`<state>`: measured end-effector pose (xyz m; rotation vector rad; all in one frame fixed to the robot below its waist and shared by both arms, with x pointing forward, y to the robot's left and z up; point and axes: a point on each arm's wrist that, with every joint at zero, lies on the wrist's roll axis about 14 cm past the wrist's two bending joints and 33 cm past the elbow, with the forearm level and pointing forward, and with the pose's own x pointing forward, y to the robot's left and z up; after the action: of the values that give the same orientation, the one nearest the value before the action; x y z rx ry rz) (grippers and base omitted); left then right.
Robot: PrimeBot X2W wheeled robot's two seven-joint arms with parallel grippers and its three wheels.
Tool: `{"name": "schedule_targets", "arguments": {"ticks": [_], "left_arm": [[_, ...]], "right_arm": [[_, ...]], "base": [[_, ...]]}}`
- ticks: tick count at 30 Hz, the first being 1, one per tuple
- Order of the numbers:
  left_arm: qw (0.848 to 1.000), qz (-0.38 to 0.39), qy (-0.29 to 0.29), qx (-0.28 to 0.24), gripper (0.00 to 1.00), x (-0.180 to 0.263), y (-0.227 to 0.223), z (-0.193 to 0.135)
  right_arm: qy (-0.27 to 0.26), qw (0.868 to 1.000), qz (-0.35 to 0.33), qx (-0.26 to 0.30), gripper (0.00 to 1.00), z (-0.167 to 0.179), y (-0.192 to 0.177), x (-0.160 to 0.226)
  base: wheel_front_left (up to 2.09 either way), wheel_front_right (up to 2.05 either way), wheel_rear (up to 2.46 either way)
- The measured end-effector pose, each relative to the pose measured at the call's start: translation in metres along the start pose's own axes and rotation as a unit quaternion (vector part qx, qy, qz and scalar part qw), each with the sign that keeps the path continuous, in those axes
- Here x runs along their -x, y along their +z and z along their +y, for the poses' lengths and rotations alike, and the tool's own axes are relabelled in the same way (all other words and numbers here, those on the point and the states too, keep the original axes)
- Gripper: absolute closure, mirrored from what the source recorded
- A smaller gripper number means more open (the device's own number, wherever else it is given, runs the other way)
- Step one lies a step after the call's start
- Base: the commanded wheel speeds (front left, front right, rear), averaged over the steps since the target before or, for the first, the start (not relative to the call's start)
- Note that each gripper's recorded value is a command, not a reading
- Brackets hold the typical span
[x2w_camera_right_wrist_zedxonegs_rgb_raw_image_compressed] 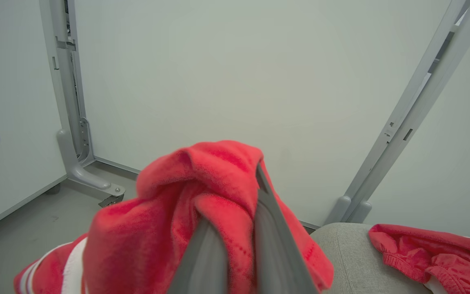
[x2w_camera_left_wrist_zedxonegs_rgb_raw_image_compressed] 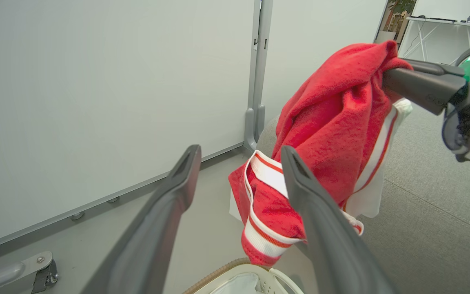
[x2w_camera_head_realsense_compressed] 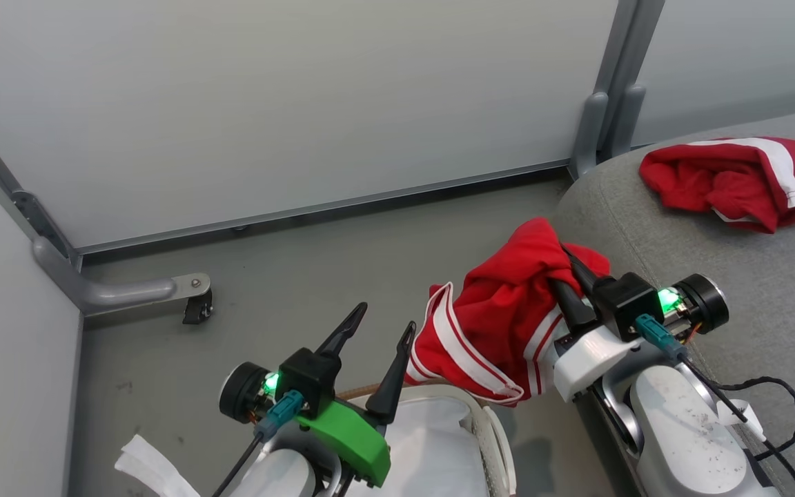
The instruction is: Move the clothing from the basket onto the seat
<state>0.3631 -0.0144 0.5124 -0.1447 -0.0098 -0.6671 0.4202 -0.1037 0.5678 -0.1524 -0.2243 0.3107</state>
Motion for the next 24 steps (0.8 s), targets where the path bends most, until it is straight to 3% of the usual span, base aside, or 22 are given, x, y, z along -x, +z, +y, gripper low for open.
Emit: {"name": "schedule_targets", "arguments": {"ticks": [13,24], "left_arm": [[0.999,0.008,-0.037,0.024,0.0,-0.014,-0.014,-0.025],[0.989,0.03,-0.139,0.033,0.0,-0.041,-0.032,-0.083]], "right_arm": [[-0.087,0.996,0.012,0.019,1.0,-0.058,-0.002,0.03],[-0.205,0.976,0.052,0.045,1.0,-0.128,-0.014,0.095]], "base": [[0.0,0.0,0.0],[0.0,0.0,0.0]]}}
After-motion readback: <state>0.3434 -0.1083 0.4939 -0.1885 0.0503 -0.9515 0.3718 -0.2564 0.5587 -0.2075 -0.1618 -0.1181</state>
